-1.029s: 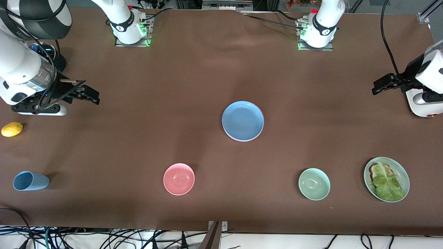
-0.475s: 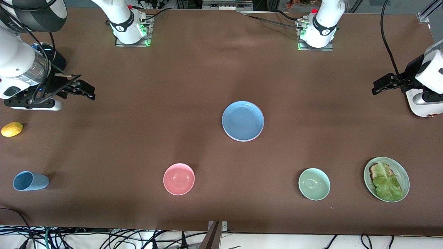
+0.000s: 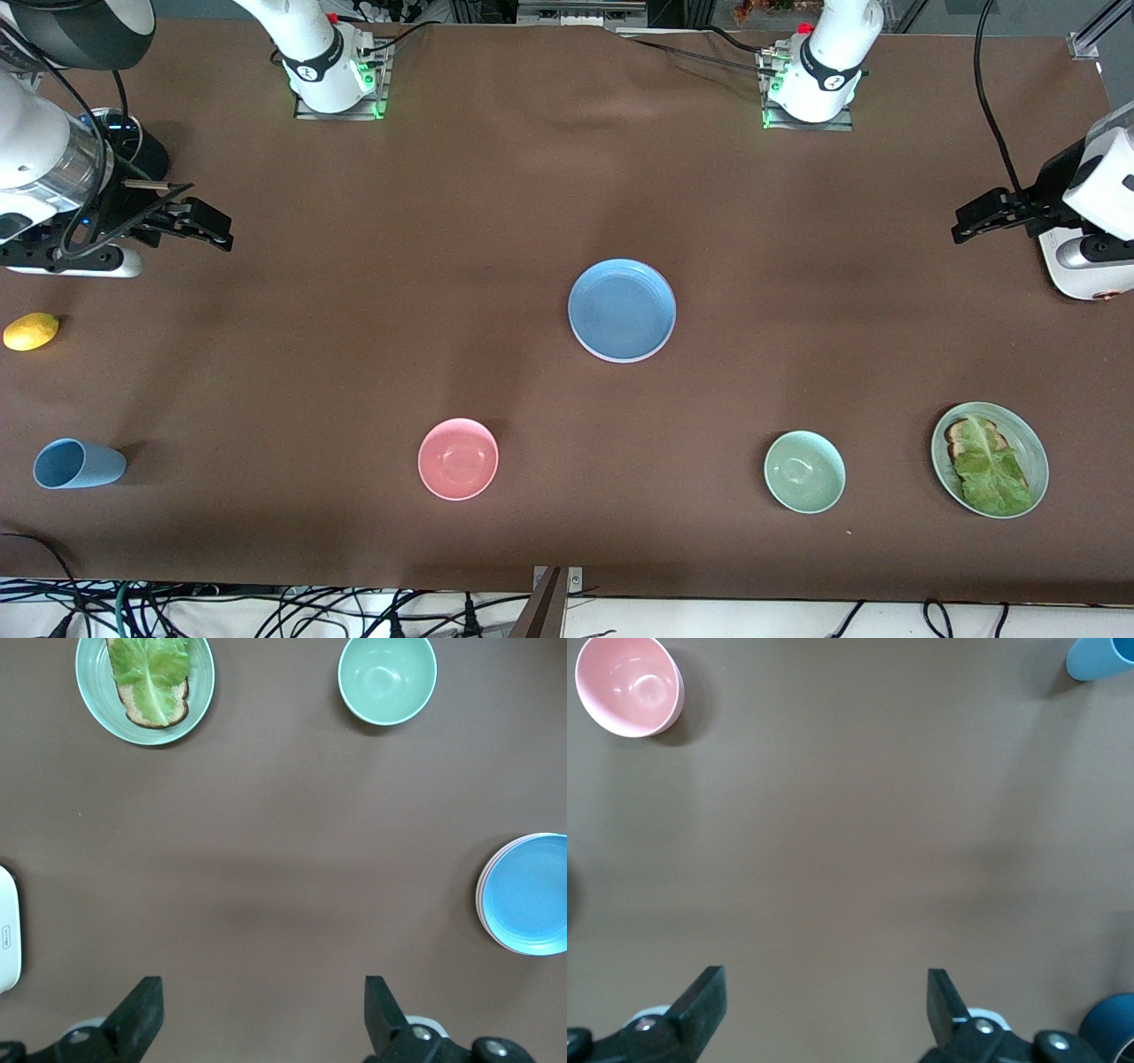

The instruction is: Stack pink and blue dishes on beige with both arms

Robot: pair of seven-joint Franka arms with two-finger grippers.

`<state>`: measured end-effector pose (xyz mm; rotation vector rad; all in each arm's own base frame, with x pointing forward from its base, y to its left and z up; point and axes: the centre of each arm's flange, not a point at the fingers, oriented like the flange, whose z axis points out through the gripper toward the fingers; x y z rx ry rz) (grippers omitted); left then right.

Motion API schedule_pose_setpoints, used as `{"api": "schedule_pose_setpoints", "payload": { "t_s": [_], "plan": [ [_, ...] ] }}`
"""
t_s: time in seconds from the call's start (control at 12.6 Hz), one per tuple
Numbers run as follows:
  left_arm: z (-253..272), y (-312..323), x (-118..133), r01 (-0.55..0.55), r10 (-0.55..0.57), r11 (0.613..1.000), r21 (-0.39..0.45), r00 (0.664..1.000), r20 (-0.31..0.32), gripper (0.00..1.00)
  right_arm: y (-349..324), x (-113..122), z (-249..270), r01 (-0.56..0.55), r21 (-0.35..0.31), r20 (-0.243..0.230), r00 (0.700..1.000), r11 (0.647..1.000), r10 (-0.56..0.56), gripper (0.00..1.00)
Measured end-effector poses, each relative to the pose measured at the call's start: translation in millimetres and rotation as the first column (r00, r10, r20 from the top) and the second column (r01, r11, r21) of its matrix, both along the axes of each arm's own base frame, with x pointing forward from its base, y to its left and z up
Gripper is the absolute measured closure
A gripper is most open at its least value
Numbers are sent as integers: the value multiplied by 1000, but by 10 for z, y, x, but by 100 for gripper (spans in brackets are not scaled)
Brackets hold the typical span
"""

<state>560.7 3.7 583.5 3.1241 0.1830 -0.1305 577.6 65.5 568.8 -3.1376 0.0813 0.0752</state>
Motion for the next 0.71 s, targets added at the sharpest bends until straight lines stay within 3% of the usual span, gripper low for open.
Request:
{"api": "schedule_pose_setpoints", "payload": {
  "t_s": [0.71],
  "plan": [
    [0,0,0,0,0,1000,0,1000,0,0,-4,-15,43,0,-1,-9,1000,1000,0,0]
  ]
}}
